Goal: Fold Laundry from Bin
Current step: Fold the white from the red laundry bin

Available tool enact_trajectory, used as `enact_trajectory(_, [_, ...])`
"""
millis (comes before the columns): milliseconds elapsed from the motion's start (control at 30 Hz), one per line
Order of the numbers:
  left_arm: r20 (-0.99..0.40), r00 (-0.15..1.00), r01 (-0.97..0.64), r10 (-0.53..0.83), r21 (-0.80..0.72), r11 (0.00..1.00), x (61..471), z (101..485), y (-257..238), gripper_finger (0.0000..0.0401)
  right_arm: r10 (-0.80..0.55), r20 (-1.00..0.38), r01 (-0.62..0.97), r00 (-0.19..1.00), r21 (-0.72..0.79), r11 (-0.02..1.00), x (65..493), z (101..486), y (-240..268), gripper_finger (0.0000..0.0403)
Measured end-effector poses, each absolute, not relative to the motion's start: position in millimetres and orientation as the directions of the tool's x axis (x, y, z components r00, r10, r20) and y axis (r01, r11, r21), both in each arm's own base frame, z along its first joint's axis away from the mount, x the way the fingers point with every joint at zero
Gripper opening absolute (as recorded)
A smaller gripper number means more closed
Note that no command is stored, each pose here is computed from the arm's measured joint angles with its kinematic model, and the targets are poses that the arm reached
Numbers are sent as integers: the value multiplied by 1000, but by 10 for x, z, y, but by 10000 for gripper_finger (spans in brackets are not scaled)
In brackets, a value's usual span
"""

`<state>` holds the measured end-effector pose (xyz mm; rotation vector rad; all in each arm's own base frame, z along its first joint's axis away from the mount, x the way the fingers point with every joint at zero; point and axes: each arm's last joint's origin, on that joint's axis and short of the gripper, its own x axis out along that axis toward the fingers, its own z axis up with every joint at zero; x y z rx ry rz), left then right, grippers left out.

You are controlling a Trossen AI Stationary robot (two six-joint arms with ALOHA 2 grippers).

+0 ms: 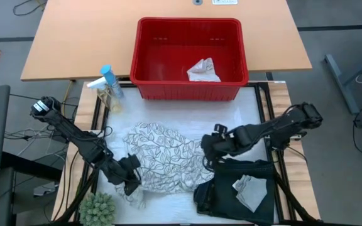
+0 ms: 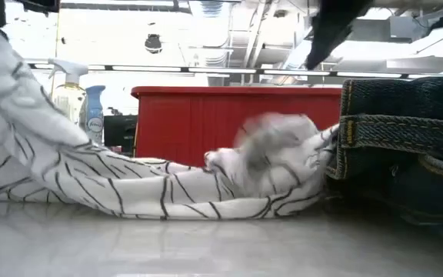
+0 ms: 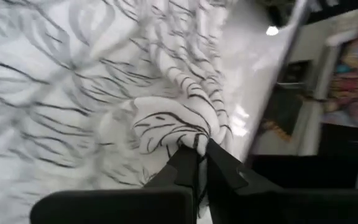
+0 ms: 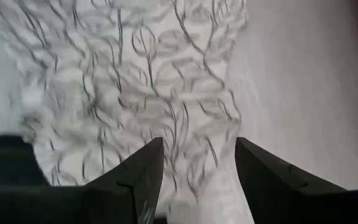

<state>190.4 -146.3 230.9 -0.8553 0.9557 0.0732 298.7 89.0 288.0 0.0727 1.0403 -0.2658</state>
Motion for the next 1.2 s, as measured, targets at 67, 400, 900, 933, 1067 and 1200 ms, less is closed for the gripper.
enact_trajectory(67, [-760, 584, -385, -285, -569, 726, 1887, 2281, -1447, 8, -177, -861, 228, 478, -73, 971, 3095, 2792, 876, 222])
enact_trajectory(400, [-709, 576, -222, -407, -614, 757, 1913, 2332, -1515, 156, -115, -923, 144, 366, -65, 987, 3447, 2260, 821, 222])
enact_trajectory(900, [-743, 667, -341, 63, -229, 912, 2224, 2276, -784, 219, -145, -955, 88, 258, -126, 988, 3564, 2076, 176, 209])
enact_trajectory(933, [-745, 663, -333, 79, -199, 922, 2250, 2275, -707, 219, -126, -959, 90, 255, -106, 990, 3566, 2077, 123, 208])
enact_trajectory(1067, [-758, 640, -344, 123, -140, 928, 2306, 2161, -366, 217, -26, -967, 75, 252, -8, 997, 3604, 2017, 1, 205])
enact_trajectory(1200, [-738, 671, -315, 63, -207, 926, 2315, 1974, -121, 217, 3, -977, 45, 215, 13, 999, 3630, 1903, 1, 205])
